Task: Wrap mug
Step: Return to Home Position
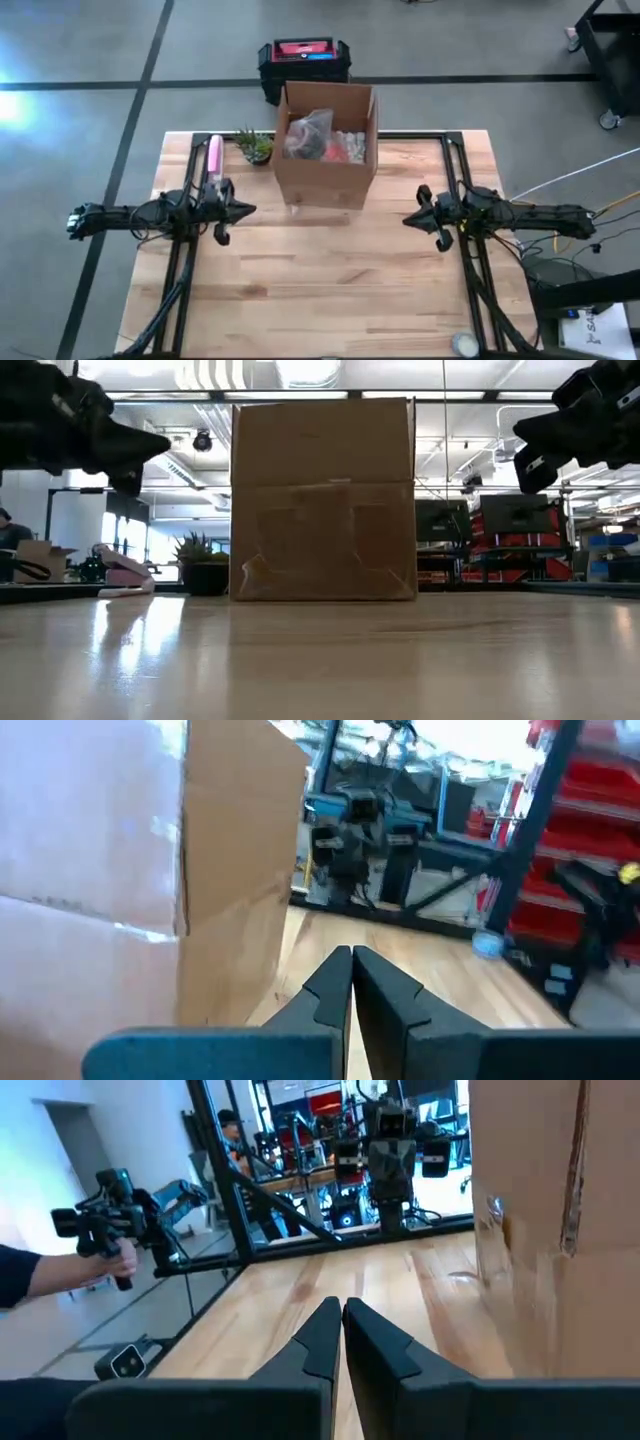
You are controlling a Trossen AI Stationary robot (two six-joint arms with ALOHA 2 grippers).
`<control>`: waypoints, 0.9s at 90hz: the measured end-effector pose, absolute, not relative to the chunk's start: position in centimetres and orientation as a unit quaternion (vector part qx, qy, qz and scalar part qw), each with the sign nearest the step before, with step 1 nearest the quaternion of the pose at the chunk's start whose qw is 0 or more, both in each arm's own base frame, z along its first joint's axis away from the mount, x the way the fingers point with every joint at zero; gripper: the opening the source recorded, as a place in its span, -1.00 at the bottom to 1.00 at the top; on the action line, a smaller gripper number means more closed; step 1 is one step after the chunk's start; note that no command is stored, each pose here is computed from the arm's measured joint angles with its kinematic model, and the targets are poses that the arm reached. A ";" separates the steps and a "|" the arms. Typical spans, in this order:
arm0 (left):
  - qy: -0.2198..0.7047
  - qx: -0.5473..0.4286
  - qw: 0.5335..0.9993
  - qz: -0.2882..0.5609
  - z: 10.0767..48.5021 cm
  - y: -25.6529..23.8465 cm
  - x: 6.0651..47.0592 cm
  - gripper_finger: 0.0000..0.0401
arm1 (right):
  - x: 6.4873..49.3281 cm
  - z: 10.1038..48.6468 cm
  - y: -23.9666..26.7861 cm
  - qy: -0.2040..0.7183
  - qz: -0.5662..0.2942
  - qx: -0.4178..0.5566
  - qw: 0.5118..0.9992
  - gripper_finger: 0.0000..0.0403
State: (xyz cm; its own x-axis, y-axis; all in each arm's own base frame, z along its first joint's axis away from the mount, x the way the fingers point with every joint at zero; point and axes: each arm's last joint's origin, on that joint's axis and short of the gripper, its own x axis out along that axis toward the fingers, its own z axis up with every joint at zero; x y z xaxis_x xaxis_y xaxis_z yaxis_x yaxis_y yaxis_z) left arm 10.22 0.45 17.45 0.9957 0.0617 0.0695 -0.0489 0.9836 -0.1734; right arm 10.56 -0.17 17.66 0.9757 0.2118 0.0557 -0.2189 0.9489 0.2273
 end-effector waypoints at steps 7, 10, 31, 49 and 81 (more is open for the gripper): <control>-0.047 -0.073 0.996 0.023 17.5 0.4 9.8 -1.00 | 10.6 17.5 -0.2 -0.016 0.109 0.118 0.987 -0.99; -0.048 -0.068 0.996 0.023 17.5 0.4 9.7 -1.00 | 10.6 17.4 -0.2 -0.013 0.109 0.117 0.987 -0.99; -0.017 -0.061 0.997 0.036 16.9 0.6 9.7 -1.00 | 10.6 17.3 -0.2 -0.011 0.106 0.102 0.989 -0.99; -0.035 -0.062 0.997 0.029 17.2 0.6 9.7 -1.00 | 10.6 17.3 -0.2 -0.010 0.105 0.087 0.991 -0.99; -0.041 -0.082 0.991 0.097 17.2 1.0 9.6 -1.00 | 10.6 16.4 -0.6 0.026 0.023 0.124 0.992 -0.99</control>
